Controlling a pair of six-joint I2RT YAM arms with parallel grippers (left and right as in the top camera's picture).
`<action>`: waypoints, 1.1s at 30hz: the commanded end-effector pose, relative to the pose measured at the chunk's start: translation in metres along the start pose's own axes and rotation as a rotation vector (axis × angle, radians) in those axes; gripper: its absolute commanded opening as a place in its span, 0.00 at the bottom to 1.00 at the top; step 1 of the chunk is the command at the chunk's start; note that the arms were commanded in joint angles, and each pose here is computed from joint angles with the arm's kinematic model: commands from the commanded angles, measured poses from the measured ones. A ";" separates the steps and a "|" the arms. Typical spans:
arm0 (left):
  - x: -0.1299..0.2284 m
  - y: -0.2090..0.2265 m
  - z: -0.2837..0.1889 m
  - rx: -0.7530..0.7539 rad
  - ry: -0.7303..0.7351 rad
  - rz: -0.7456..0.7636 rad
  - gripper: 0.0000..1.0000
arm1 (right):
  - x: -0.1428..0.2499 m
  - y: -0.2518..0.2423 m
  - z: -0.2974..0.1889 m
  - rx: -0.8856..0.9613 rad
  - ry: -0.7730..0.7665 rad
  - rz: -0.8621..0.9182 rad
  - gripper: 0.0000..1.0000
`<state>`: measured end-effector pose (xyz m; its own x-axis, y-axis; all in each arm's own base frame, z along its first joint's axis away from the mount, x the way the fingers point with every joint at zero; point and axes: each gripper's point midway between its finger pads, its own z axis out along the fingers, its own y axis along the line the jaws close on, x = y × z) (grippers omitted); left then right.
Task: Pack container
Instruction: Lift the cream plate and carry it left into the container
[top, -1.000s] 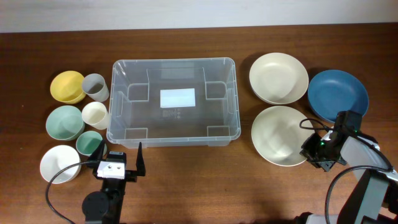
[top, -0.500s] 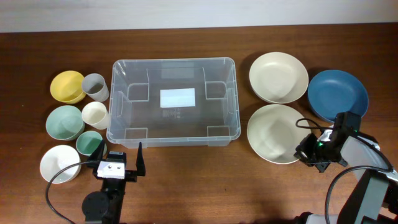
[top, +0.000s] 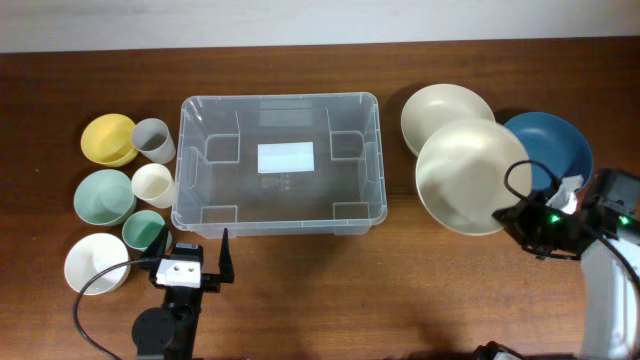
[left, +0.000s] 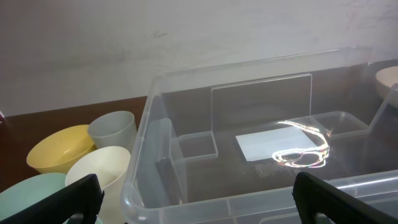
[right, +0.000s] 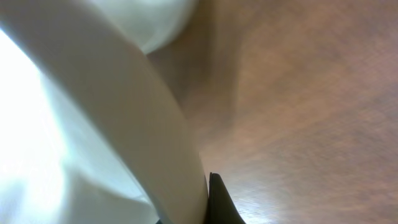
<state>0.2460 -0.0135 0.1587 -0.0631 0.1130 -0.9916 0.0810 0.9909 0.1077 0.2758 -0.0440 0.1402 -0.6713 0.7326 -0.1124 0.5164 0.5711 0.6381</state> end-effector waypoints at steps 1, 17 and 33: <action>0.001 0.002 0.000 -0.012 0.003 0.013 1.00 | -0.001 0.051 -0.033 -0.142 -0.074 -0.089 0.04; 0.001 0.002 0.000 -0.012 0.003 0.013 1.00 | 0.093 0.249 0.020 -0.286 -0.215 -0.432 0.04; 0.001 0.002 0.000 -0.012 0.003 0.013 1.00 | 0.134 0.283 0.169 -0.102 -0.077 -0.535 0.04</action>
<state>0.2460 -0.0129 0.1588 -0.0631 0.1134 -0.9915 0.0776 0.9911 0.1084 0.4109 0.2682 0.1609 -0.8078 0.3616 -0.4655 0.0722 0.8445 0.5307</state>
